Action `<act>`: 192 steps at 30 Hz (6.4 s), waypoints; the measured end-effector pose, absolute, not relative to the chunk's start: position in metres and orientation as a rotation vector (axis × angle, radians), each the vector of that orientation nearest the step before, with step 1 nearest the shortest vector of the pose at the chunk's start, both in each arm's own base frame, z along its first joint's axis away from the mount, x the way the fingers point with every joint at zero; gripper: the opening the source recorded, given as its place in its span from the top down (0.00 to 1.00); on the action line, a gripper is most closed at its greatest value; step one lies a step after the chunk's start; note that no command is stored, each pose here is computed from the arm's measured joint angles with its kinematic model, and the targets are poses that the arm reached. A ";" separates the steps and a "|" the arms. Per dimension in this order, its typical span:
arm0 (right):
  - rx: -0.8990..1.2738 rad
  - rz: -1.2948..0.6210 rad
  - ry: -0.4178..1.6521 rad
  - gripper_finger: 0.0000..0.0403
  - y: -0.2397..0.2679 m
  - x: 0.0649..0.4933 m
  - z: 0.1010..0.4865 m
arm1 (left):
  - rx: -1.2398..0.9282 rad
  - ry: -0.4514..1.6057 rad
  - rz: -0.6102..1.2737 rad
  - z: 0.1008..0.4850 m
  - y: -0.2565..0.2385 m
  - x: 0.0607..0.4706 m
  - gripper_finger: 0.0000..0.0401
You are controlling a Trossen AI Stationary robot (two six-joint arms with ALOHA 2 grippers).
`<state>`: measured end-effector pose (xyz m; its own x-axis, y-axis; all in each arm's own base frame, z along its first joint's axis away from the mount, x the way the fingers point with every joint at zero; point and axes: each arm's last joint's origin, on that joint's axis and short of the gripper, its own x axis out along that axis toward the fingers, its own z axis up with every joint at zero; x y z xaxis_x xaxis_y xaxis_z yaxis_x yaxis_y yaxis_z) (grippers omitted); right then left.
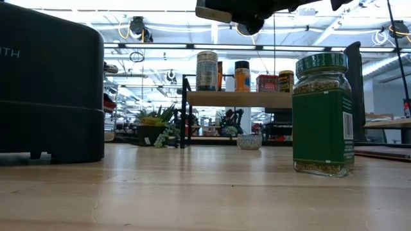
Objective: Shelf spices
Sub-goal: Put the black seasoning can on the shelf
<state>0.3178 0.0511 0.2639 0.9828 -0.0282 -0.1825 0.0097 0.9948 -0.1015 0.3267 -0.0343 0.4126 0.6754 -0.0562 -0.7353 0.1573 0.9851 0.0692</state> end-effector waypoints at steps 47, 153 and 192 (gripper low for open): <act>-0.103 0.029 0.256 0.73 0.055 0.330 0.251 | 0.168 0.893 -0.128 0.381 -0.041 0.367 0.28; -0.166 -0.192 0.386 0.31 -0.064 0.231 0.359 | 0.334 0.723 0.031 0.395 0.070 0.399 0.66; -0.177 -0.211 0.373 0.72 -0.078 0.255 0.347 | 0.350 0.765 0.030 0.390 0.073 0.397 0.57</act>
<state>0.2552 -0.0777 0.3470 0.9098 -0.2363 -0.3412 0.1715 0.9627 -0.2094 0.3974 0.0726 0.3905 0.7238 0.1528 -0.6729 0.0993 0.9419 0.3207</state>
